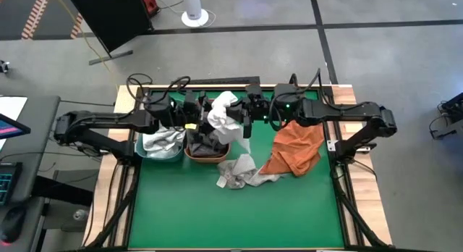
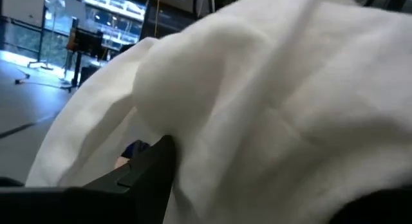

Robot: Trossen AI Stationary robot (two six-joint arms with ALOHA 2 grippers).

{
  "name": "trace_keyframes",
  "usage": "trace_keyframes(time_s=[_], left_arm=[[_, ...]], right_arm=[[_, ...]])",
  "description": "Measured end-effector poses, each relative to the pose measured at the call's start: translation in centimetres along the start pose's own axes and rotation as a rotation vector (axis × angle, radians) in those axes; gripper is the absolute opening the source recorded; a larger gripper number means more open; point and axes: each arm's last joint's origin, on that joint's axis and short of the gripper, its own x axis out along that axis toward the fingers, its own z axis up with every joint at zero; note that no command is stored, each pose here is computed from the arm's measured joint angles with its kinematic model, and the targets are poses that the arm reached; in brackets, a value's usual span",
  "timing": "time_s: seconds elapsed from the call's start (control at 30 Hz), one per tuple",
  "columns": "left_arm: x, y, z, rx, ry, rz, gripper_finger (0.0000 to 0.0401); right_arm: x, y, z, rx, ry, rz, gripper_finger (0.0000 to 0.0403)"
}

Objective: Sort towels by color in basket
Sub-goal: Put the white towel into the blue bin

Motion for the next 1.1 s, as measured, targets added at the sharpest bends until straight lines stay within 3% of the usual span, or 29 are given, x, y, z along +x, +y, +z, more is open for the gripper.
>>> trace_keyframes(time_s=[0.17,0.27,0.37,0.43,0.63,0.8,0.9,1.1], left_arm=[[0.7,0.5,-0.6,-0.016,-0.027,0.061,0.0221],[0.7,0.7,-0.6,-0.013,-0.037,0.101,0.0149],[0.4,1.0,-0.1,-0.007,-0.052,0.129,0.0050],[0.0,1.3,0.5,-0.007,-0.071,0.149,0.0018],[-2.9,1.8,3.0,0.008,-0.063,0.233,0.0008],[-7.5,2.3,3.4,0.027,0.181,0.425,0.0007],[-10.4,2.5,2.7,-0.016,0.330,0.579,0.0008],[-15.0,2.0,2.1,-0.091,0.476,0.822,0.0008]], right_arm=[[0.0,-0.2,0.1,-0.001,0.003,0.005,0.0039],[0.0,-0.2,0.0,-0.008,0.005,0.003,0.0044],[0.0,-0.5,0.1,-0.008,0.010,-0.008,0.0063],[-0.1,-0.7,0.1,-0.002,0.018,-0.018,0.0083],[-0.8,-1.4,0.3,0.044,0.081,-0.031,0.0169],[-1.4,-1.5,0.0,0.048,0.141,-0.066,0.0229],[-1.4,-1.6,-0.2,0.071,0.158,-0.078,0.0242],[-1.1,-1.7,-0.4,0.110,0.162,-0.094,0.0241]])
